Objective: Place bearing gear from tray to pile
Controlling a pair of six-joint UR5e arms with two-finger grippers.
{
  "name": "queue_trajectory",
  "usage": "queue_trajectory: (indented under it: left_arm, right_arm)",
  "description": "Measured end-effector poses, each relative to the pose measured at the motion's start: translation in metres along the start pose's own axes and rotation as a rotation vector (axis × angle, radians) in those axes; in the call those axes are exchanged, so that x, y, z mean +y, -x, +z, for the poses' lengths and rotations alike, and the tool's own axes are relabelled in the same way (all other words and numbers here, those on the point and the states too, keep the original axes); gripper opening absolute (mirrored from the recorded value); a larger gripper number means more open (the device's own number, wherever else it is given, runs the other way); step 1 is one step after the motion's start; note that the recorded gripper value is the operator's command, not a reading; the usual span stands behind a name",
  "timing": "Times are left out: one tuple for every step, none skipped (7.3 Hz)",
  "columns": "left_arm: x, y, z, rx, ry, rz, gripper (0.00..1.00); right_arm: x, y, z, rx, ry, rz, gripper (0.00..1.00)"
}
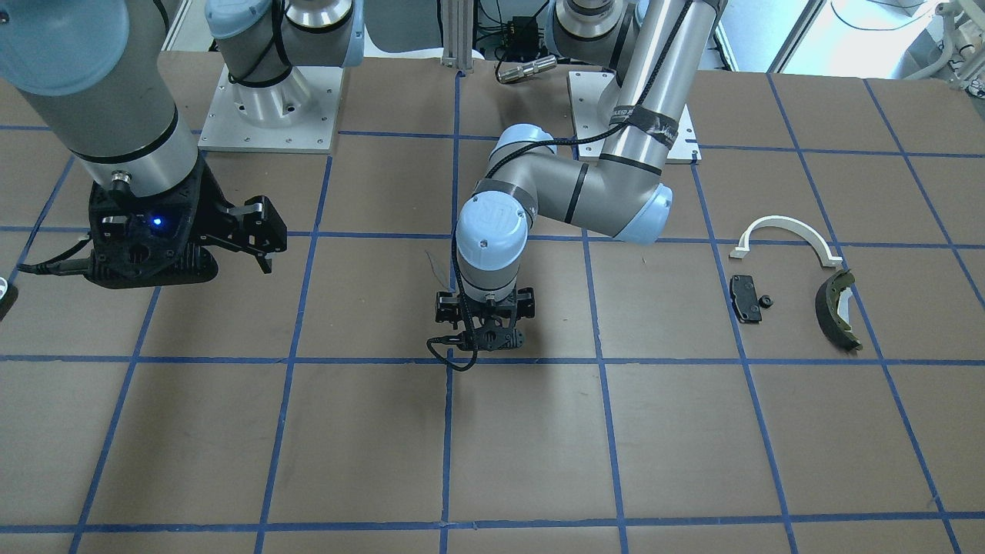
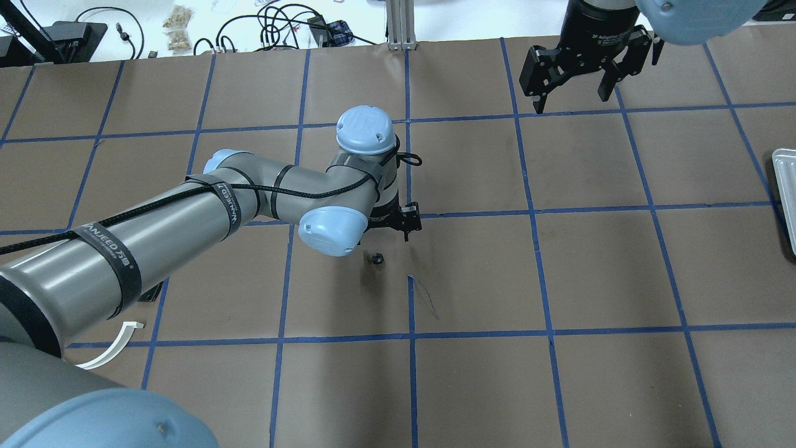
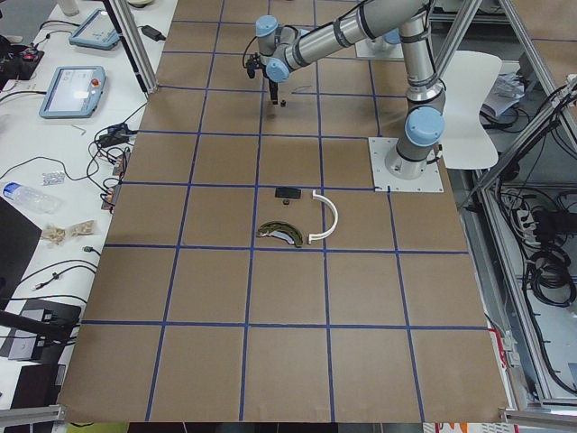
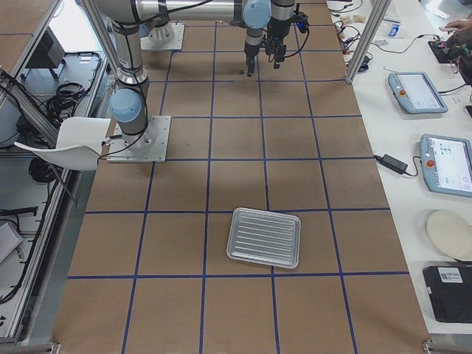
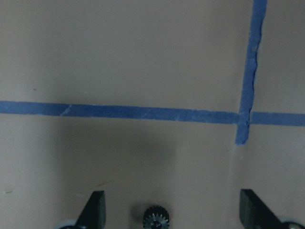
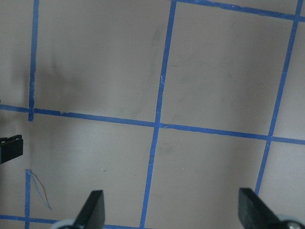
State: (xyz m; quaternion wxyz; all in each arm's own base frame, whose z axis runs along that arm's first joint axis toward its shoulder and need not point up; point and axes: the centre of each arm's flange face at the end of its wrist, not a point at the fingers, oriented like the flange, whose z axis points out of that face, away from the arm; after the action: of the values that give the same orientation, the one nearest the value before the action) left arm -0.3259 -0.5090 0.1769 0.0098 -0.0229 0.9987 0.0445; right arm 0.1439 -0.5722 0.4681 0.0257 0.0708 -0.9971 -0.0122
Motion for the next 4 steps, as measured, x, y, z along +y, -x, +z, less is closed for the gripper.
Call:
queue_trajectory:
  left_arm:
    - [0.006, 0.003, 0.003, -0.003, 0.006, 0.024, 1.0]
    - [0.013, 0.008, 0.007, -0.003, 0.005, 0.052, 1.0]
    - [0.018, 0.011, 0.011, 0.0, -0.003, 0.061, 0.94]
    - [0.02, 0.012, 0.013, 0.003, -0.011, 0.064, 0.6]
  right_arm:
    - [0.003, -0.001, 0.001, -0.001, 0.005, 0.001, 0.99]
    - [0.006, 0.0, 0.005, -0.003, 0.012, 0.002, 1.0]
    - [0.008, 0.0, 0.008, -0.004, 0.013, 0.0, 1.0]
    - [0.01, 0.001, 0.008, -0.004, 0.008, -0.003, 1.0]
